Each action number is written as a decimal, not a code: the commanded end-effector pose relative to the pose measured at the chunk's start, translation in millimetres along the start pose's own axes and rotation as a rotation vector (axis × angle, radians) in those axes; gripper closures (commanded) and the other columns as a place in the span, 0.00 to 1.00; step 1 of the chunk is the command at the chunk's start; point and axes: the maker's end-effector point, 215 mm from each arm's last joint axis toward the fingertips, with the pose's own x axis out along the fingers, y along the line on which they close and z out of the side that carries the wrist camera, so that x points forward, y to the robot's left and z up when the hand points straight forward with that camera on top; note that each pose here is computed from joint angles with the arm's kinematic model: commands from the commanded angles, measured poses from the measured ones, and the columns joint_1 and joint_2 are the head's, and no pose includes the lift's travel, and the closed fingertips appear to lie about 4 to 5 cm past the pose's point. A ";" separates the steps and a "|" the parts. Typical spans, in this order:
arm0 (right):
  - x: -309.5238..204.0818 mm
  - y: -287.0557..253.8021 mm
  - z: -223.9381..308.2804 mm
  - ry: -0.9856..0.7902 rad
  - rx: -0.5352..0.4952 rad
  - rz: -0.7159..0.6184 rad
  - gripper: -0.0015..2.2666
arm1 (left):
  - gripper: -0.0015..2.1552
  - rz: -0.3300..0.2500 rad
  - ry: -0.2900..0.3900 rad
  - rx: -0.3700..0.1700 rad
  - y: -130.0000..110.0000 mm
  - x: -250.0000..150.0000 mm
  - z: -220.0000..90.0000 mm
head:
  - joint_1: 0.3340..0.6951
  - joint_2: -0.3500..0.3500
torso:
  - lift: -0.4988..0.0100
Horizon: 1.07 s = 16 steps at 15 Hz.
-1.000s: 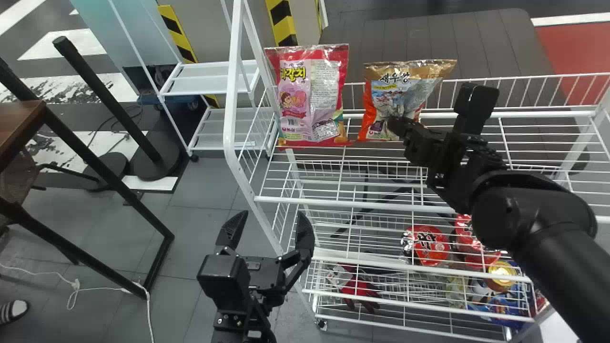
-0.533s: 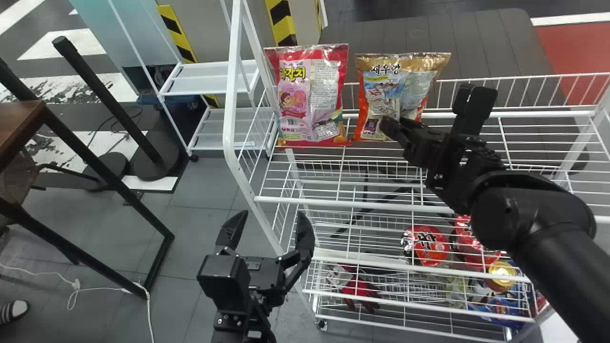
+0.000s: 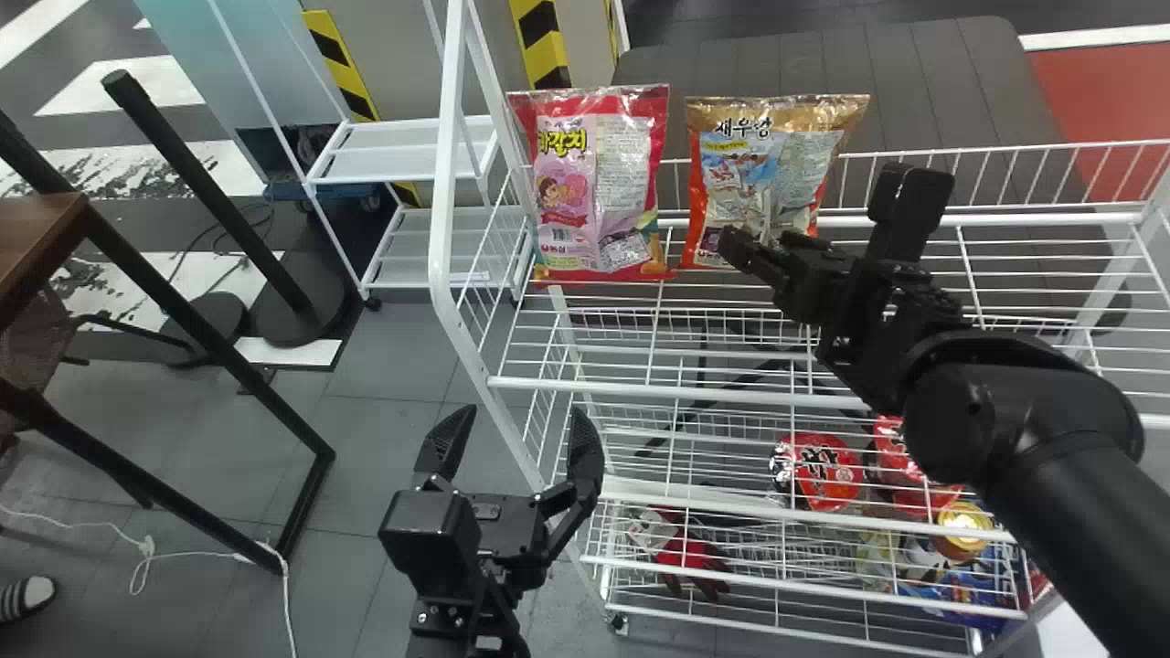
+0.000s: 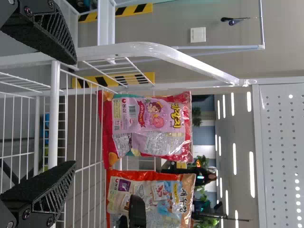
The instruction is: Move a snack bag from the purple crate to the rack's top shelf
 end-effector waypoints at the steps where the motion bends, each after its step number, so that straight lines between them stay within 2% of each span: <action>1: -0.9 2.8 -2.9 0.001 -0.003 0.003 0.14 | 0.03 0.002 0.000 0.001 1.0 0.1 0.0 | 1.00 0.85 | 0.98; 3: -3.2 7.3 -6.0 -0.003 -0.014 0.010 0.10 | 0.03 0.002 0.000 0.001 1.0 0.1 0.0 | 1.00 0.85 | 0.98; 16: -20.0 31.8 -19.1 -0.040 -0.074 0.033 0.10 | 0.03 0.007 0.002 0.005 2.6 0.0 -1.4 | 1.00 0.88 | 0.98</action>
